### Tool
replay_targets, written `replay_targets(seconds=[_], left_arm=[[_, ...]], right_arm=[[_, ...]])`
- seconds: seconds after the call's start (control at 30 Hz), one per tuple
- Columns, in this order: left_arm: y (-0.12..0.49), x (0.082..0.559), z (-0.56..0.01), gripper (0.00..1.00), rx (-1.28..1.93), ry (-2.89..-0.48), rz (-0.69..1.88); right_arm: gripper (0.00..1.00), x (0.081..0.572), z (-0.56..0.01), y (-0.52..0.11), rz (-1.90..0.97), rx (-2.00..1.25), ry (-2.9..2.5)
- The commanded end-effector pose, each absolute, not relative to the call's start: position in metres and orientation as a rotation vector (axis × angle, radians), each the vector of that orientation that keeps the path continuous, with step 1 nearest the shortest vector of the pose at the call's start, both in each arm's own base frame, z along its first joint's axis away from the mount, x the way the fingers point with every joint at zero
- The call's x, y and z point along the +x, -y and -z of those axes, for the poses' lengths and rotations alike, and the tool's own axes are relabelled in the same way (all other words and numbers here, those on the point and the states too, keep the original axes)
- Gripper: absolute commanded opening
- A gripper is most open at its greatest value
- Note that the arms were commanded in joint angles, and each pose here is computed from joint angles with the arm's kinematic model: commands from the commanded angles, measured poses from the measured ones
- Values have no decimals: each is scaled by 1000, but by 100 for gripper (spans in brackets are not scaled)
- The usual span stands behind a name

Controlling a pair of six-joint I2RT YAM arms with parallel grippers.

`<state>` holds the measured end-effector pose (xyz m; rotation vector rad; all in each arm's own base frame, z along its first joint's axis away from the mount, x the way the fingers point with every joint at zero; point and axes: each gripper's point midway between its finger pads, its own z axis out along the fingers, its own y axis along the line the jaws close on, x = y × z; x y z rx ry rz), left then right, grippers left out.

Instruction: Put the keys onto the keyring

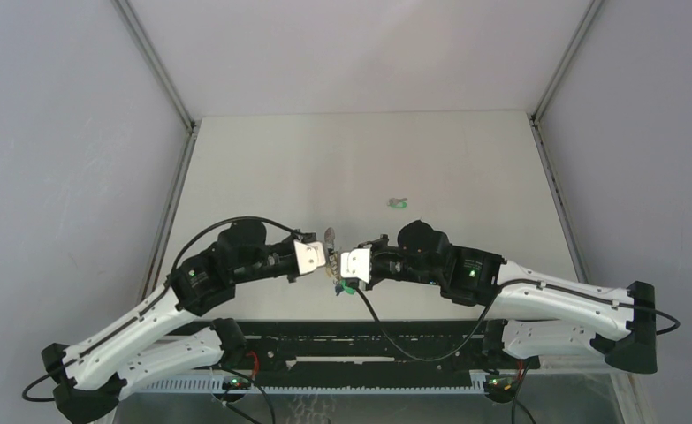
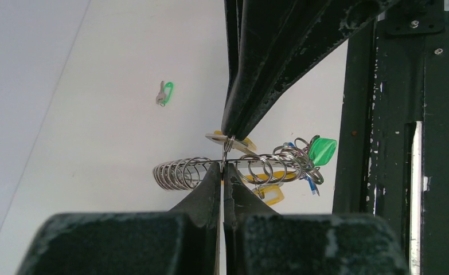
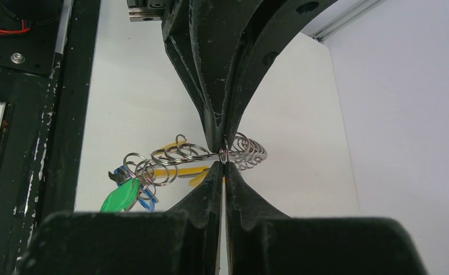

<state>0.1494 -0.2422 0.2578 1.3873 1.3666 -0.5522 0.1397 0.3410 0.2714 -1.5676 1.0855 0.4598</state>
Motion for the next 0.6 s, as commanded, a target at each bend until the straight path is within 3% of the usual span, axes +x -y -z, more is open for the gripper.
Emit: replay_targets(seconds=[0.0, 0.57], left_arm=[[246, 155, -293, 0, 1306, -1320, 579], [245, 154, -311, 0, 1234, -1295, 681]], right_arm=[[0, 137, -295, -346, -456, -1526, -1020], [0, 142, -273, -349, -401, -1592, -1063]])
